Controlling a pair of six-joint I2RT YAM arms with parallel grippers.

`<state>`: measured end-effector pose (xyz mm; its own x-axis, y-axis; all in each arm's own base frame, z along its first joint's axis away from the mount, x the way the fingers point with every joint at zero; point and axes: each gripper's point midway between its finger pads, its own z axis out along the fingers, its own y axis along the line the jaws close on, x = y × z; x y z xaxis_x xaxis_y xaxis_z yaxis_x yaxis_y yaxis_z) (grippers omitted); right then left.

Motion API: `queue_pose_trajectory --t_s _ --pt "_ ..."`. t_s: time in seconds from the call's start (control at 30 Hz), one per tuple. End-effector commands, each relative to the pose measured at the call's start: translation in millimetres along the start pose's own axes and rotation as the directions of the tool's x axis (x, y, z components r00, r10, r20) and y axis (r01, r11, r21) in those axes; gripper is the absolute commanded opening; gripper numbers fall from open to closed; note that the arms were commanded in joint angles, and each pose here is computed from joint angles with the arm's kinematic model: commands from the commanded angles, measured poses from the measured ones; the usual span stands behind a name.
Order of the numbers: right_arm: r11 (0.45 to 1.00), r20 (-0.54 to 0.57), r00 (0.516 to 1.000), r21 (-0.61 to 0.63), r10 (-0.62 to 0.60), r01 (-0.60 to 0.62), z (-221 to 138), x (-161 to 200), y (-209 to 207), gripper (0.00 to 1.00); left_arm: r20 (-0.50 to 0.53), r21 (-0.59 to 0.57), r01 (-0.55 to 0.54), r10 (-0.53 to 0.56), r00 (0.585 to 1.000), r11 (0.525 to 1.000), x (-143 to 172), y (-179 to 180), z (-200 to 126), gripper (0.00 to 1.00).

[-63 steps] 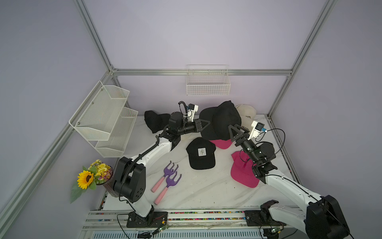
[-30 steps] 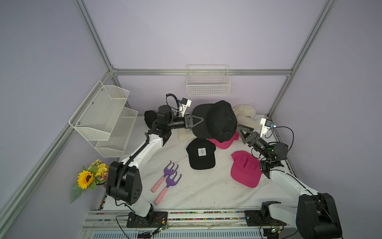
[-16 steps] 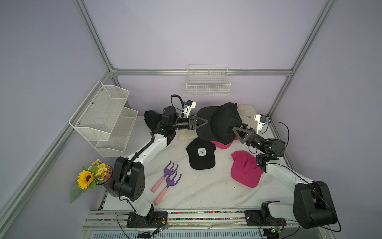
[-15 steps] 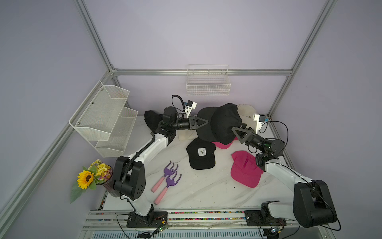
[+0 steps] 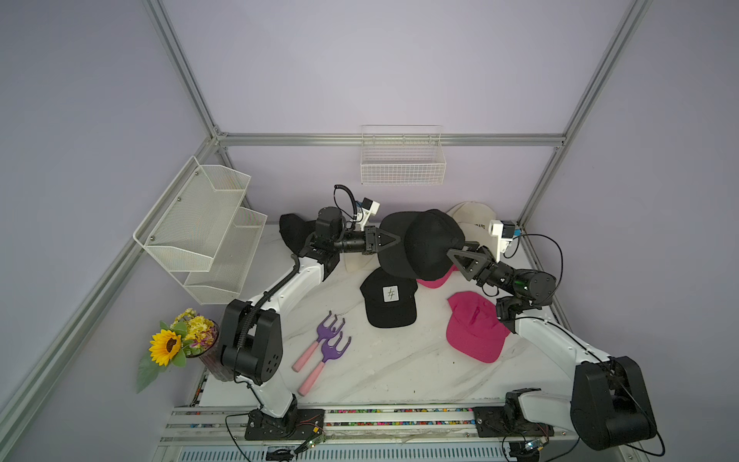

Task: Stack the baseball caps by color
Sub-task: Pick up the baseball cap from the center of the board.

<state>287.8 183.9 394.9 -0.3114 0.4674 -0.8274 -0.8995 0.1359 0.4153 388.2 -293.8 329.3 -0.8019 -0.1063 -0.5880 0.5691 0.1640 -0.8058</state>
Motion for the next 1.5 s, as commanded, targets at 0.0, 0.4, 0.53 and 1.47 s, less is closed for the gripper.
queue_pose_trajectory --t_s 0.0,0.4,0.53,1.47 --pt "0.999 0.018 0.999 -0.027 -0.037 0.038 3 -7 6 0.46 0.044 -0.021 -0.059 0.06 0.997 0.998 -13 -8 -7 0.0" --pt "0.988 -0.119 0.992 0.142 -0.039 0.056 7 14 -44 0.48 0.04 -0.003 -0.078 0.078 0.996 0.997 -22 -21 -11 0.0" --pt "0.979 -0.129 0.991 0.196 -0.033 0.058 9 14 -61 0.54 0.034 0.01 -0.088 0.088 0.996 0.996 -23 -26 -12 0.0" --pt "0.973 -0.013 0.987 0.17 -0.158 0.158 -7 -16 -22 0.0 0.032 -0.268 -0.08 0.092 0.995 0.96 -23 32 -21 0.0"
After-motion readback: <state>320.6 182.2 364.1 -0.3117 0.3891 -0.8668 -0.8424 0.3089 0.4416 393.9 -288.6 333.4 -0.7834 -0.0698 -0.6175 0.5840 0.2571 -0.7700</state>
